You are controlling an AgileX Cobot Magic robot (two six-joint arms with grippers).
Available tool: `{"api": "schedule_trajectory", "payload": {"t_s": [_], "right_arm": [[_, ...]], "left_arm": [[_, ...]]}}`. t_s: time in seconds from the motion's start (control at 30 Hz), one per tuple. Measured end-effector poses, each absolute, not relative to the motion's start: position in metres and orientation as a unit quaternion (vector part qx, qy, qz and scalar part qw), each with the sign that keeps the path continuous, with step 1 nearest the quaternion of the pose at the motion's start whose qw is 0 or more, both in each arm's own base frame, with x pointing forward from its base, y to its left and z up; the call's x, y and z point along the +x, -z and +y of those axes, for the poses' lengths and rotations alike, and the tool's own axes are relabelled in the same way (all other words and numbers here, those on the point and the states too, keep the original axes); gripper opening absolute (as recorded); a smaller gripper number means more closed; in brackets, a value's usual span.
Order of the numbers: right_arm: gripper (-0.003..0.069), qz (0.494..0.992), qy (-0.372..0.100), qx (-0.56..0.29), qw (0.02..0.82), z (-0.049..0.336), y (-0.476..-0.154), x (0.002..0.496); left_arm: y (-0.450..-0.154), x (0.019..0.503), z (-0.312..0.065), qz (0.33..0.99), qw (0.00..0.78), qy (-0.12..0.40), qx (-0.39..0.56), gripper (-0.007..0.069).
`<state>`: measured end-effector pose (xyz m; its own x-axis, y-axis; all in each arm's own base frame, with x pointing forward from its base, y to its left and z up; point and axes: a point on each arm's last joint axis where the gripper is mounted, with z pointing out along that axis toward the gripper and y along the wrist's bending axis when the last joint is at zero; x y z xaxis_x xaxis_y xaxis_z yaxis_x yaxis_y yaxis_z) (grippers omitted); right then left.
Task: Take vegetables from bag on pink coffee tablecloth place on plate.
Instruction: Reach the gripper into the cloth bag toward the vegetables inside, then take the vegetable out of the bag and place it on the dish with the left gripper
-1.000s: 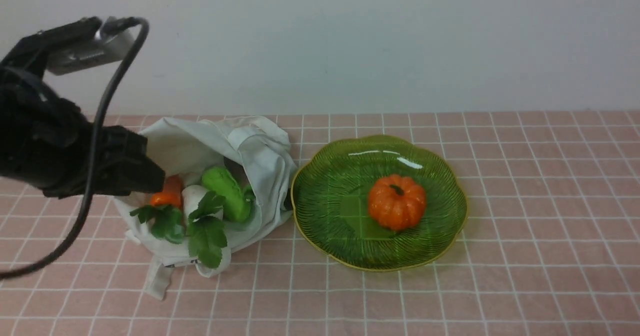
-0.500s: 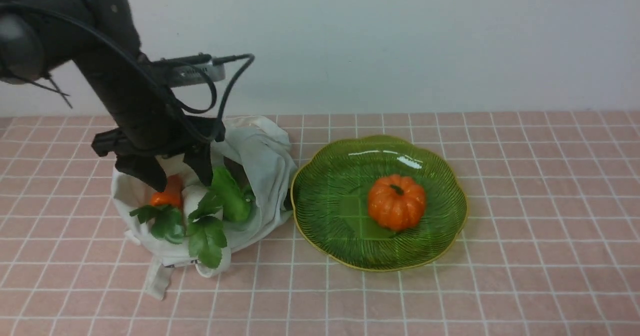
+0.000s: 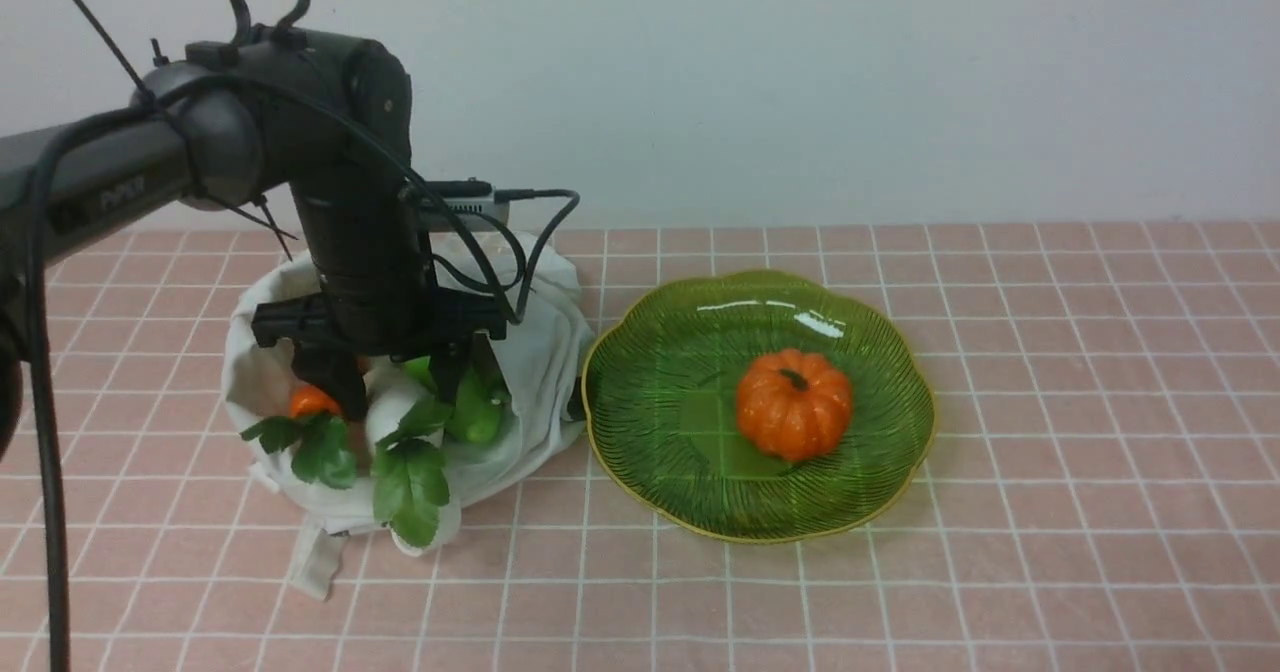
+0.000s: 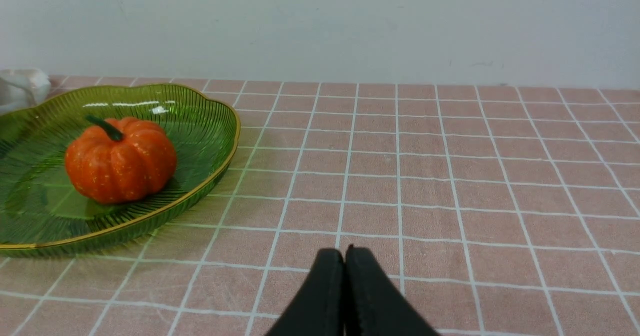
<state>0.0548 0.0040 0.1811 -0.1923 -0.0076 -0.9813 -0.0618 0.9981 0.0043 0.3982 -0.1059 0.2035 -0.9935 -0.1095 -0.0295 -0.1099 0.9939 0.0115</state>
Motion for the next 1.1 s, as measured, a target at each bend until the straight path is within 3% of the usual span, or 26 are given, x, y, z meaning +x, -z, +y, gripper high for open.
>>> {"api": "schedule_trajectory", "payload": {"t_s": [0.17,0.33,0.6,0.9,1.1], "right_arm": [[-0.0015,0.772,-0.021,-0.023,0.635,0.004,-0.181,0.055],[-0.0015,0.772,-0.021,-0.023,0.635,0.004,-0.181,0.055],[-0.0015,0.772,-0.021,-0.023,0.635,0.004,-0.181,0.055],[-0.0015,0.772,-0.021,-0.023,0.635,0.004,-0.181,0.055],[-0.0015,0.772,-0.021,-0.023,0.635,0.004,-0.181,0.055]], "left_arm": [[-0.191,0.398,-0.111,0.999,-0.001,-0.021,-0.046,0.0427],[-0.196,0.397,-0.115,1.000,0.005,-0.020,-0.022,0.0426],[-0.265,0.372,-0.131,0.996,0.069,0.055,0.015,0.0426],[-0.347,0.332,-0.123,0.979,0.164,0.110,0.048,0.0426],[-0.371,0.307,-0.145,0.959,0.179,0.184,0.122,0.0426]]}}
